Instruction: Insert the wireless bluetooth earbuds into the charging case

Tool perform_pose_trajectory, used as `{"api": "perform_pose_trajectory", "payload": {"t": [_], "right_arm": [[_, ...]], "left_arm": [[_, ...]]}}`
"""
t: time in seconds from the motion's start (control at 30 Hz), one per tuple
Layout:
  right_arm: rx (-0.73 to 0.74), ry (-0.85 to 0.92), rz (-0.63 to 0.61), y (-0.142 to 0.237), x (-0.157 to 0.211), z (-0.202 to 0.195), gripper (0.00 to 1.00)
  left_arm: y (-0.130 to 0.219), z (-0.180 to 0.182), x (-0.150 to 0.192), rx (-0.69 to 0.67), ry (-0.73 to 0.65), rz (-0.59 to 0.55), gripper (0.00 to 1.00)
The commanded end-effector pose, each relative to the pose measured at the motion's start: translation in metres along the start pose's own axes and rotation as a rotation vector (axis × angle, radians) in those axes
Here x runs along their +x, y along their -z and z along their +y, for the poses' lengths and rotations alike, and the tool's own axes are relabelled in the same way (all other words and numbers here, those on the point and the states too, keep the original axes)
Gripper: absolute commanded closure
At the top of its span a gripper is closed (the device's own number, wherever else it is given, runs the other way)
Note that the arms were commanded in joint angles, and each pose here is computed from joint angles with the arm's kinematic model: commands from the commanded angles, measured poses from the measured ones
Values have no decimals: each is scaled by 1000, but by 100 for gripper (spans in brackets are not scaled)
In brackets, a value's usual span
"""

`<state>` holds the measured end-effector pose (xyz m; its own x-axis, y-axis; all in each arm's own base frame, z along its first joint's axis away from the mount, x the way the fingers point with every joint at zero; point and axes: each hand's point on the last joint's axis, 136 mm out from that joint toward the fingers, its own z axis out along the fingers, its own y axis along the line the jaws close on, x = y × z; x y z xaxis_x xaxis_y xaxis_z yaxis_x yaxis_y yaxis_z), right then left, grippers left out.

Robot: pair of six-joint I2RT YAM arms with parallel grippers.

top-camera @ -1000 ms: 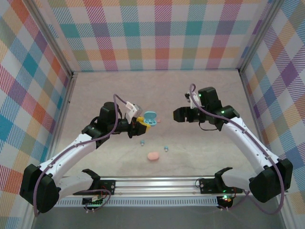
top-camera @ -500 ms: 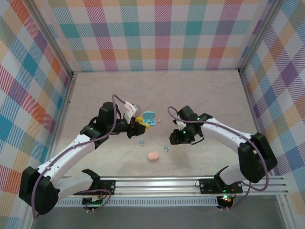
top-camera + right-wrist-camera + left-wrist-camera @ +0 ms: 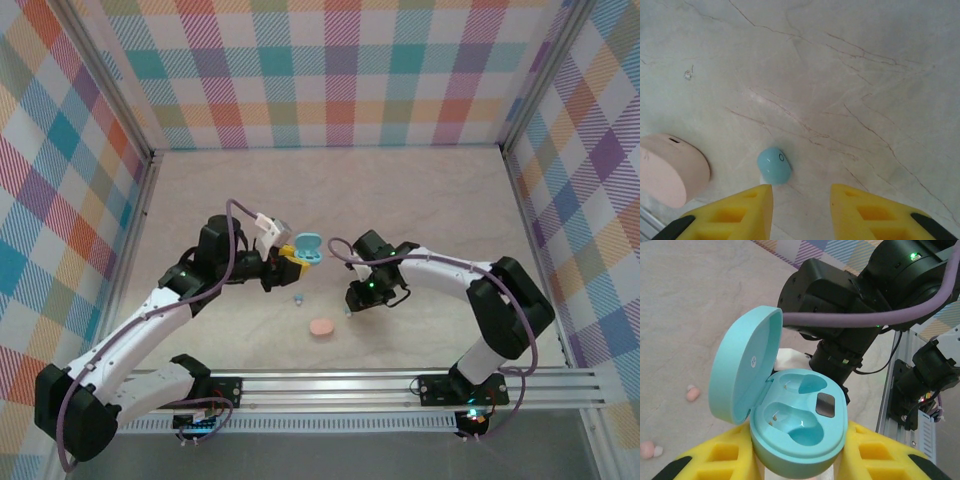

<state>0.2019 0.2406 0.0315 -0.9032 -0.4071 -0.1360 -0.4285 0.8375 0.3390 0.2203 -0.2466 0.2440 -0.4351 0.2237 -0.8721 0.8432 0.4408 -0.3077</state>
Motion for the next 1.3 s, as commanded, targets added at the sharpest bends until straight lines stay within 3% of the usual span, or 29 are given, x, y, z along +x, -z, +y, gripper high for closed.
{"api": "perform_pose_trajectory", "payload": {"t": [0.0,0.3,0.87,1.27], "right_arm": [[11,40,-34,0,-16,5,64],[-18,83,-10,-6,-16,25,64],[40,42,138,-26,11,10,66],[107,27,102,-11,6,3,73]], "left_arm": [[11,-6,-14,-12,-18,-31,100],[18,-9,-14,-24,-21,-36,100],[19,-7,-13,-39,-22,-34,100],[21,-7,-13,-46,-20,-39,100]]}}
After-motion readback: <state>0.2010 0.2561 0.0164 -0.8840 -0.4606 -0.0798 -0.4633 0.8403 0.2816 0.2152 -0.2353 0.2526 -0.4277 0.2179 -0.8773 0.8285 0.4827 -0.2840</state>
